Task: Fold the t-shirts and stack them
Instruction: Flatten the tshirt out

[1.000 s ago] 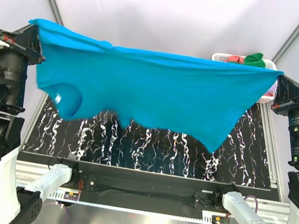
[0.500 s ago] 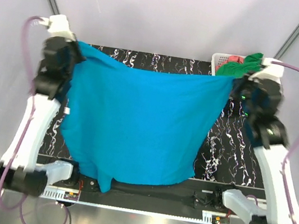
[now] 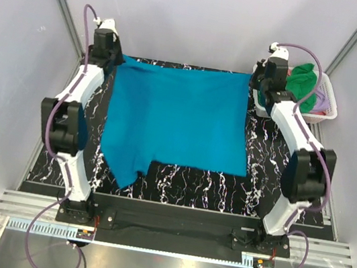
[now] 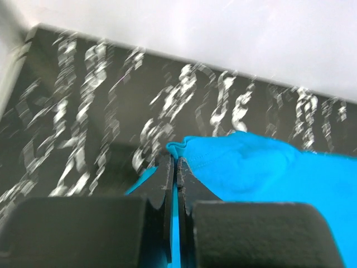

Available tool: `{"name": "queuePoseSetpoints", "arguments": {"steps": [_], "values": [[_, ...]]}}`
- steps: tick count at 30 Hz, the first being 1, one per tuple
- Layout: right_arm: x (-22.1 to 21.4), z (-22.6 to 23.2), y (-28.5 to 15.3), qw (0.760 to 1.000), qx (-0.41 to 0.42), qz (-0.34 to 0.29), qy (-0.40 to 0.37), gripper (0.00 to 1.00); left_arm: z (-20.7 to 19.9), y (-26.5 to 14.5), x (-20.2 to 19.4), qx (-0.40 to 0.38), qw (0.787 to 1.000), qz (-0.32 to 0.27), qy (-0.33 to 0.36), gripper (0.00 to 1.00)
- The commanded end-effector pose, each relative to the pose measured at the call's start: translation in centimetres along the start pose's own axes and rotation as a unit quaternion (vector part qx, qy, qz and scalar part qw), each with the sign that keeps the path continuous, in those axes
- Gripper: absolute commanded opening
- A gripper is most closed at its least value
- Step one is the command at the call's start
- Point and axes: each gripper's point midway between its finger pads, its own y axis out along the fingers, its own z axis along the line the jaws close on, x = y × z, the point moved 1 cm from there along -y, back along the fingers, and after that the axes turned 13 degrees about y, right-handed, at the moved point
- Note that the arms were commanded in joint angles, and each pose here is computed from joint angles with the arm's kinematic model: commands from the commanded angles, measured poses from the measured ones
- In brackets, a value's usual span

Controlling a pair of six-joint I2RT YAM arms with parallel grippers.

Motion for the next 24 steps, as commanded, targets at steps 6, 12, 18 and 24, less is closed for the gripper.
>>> {"name": "queuePoseSetpoints", "arguments": {"steps": [6, 12, 18, 24], "values": [[6.0, 0.9, 7.6, 0.995, 0.078, -0.056, 0.009, 0.00, -3.0, 4.6, 7.4, -0.075, 0.993, -0.089, -0.026, 0.00], [6.7, -0.9, 9.1, 0.993, 0.106, -0.047, 0.033, 0.00, -2.7, 5.0, 7.7, -0.068, 0.993, -0.092, -0.023, 0.00], [6.1, -1.7, 8.3, 0.991, 0.124, -0.025, 0.042, 0.00, -1.7, 3.3, 5.9, -0.046, 0.996, -0.081, -0.001, 0.00], [8.7, -1.6, 5.3, 0.990, 0.128, -0.032, 0.056, 0.00, 1.6, -2.4, 8.0, 0.042, 0.993, -0.107, 0.000, 0.00]]}}
